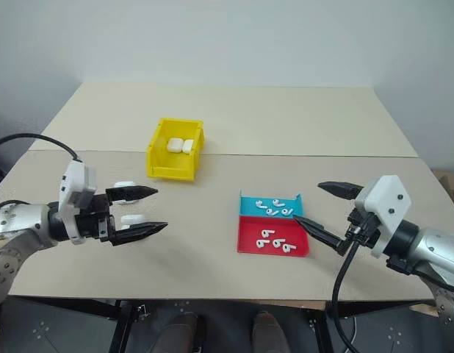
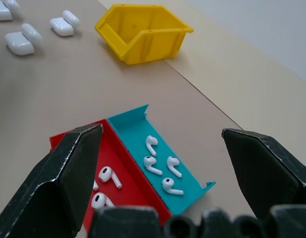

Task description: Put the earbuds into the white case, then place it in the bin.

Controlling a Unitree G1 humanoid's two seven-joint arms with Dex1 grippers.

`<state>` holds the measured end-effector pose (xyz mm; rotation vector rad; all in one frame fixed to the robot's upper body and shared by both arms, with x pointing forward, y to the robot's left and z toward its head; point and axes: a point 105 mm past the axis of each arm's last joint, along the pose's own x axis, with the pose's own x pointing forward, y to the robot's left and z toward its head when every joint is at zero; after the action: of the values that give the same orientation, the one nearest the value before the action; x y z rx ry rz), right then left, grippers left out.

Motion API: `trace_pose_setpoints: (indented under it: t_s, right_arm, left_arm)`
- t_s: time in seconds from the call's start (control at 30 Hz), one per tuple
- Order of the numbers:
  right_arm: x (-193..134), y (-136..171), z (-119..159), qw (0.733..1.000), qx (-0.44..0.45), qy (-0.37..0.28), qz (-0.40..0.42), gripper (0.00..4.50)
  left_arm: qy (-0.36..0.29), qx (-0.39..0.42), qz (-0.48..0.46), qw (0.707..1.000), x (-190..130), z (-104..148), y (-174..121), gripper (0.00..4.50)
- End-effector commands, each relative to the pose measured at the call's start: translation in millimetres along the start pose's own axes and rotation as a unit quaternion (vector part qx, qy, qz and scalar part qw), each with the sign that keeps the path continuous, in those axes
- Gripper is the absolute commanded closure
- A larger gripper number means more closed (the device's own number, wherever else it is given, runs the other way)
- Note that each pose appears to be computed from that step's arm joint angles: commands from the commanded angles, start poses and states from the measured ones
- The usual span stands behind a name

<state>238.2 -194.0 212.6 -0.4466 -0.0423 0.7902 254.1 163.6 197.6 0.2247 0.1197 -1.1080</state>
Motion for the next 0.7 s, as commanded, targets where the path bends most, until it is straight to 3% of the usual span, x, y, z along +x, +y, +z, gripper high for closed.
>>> trace_pose_setpoints:
  t_s: [0.03,0.37,0.5,0.7]
  right_arm:
    - [-0.8,-4.9,8.8,1.0,-0.024,-0.014,-0.003,0.02]
    - [0.6,-6.9,9.7,0.999,-0.023,-0.021,-0.004,0.02]
    - [1.1,-5.9,9.2,1.0,-0.018,-0.023,-0.008,0.02]
    - [4.3,-6.6,4.8,1.0,-0.01,-0.023,-0.008,0.02]
  left_arm:
    - [-0.005,0.025,-0.008,1.0,-1.7,9.3,-0.3,0.0]
    - [0.01,0.019,0.009,1.0,-7.2,7.6,-3.7,0.0]
    - [0.045,0.036,0.051,0.997,-2.8,3.9,3.5,0.0]
    - [0.075,0.013,0.09,0.993,-1.8,20.9,4.7,0.0]
